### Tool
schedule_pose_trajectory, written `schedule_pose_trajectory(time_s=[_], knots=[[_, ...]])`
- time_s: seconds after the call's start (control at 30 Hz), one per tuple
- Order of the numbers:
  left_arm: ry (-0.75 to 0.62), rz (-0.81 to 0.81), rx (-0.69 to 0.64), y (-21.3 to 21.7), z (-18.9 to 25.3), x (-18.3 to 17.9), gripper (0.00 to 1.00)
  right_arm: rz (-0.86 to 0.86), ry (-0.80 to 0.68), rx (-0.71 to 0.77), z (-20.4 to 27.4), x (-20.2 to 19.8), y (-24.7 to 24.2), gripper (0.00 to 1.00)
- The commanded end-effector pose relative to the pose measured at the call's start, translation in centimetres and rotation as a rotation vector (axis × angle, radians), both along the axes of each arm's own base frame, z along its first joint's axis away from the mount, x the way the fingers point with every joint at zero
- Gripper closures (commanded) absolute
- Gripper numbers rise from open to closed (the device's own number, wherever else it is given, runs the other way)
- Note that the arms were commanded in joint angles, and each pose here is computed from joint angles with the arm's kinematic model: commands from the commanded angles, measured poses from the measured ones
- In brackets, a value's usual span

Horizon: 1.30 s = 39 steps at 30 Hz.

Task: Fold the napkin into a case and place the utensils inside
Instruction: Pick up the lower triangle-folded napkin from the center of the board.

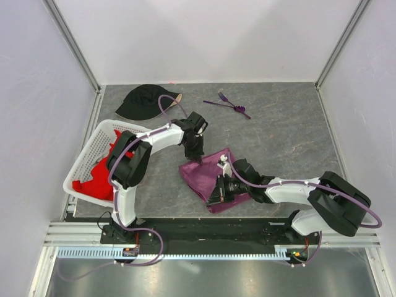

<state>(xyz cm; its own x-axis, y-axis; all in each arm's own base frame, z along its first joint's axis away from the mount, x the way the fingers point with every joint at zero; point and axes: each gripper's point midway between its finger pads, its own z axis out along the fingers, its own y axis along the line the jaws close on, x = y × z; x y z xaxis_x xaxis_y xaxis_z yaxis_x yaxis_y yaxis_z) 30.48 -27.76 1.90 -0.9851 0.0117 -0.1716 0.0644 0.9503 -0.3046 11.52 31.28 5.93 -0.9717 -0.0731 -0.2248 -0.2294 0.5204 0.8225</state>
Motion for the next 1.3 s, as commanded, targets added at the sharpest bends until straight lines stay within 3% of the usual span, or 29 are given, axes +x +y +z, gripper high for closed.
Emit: schedule_pose_trajectory(time_s=[0.0, 0.1, 0.13, 0.23, 0.33, 0.8, 0.97, 1.27], knots=[[-0.041, -0.043, 0.038, 0.4, 0.3, 0.8, 0.98, -0.001, -0.029, 0.032, 1.4, 0.4, 0.5, 1.00], [-0.131, -0.020, 0.087, 1.3, 3.0, 2.5, 0.94, 0.000, -0.032, 0.038, 1.6, 0.5, 0.5, 1.00], [-0.160, -0.010, 0.082, 1.3, 4.0, 2.9, 0.81, -0.002, -0.032, 0.038, 1.6, 0.6, 0.5, 1.00], [-0.242, 0.032, 0.071, 2.0, 7.3, 3.3, 0.60, -0.006, -0.030, 0.051, 2.1, 0.8, 0.4, 1.00], [-0.237, 0.061, 0.077, 3.0, 8.0, 2.2, 0.53, -0.016, -0.034, 0.067, 2.7, 1.1, 0.2, 1.00], [-0.126, 0.319, 0.060, 8.6, 4.8, -4.1, 0.41, -0.058, -0.025, 0.109, 3.8, 2.1, -1.5, 1.00], [-0.175, 0.364, -0.020, 8.1, 4.4, -3.8, 0.41, -0.055, -0.022, 0.112, 3.7, 1.9, -1.6, 1.00], [-0.130, 0.384, -0.078, 6.8, 2.2, -4.0, 0.42, -0.051, -0.024, 0.103, 3.5, 1.7, -1.9, 1.00]])
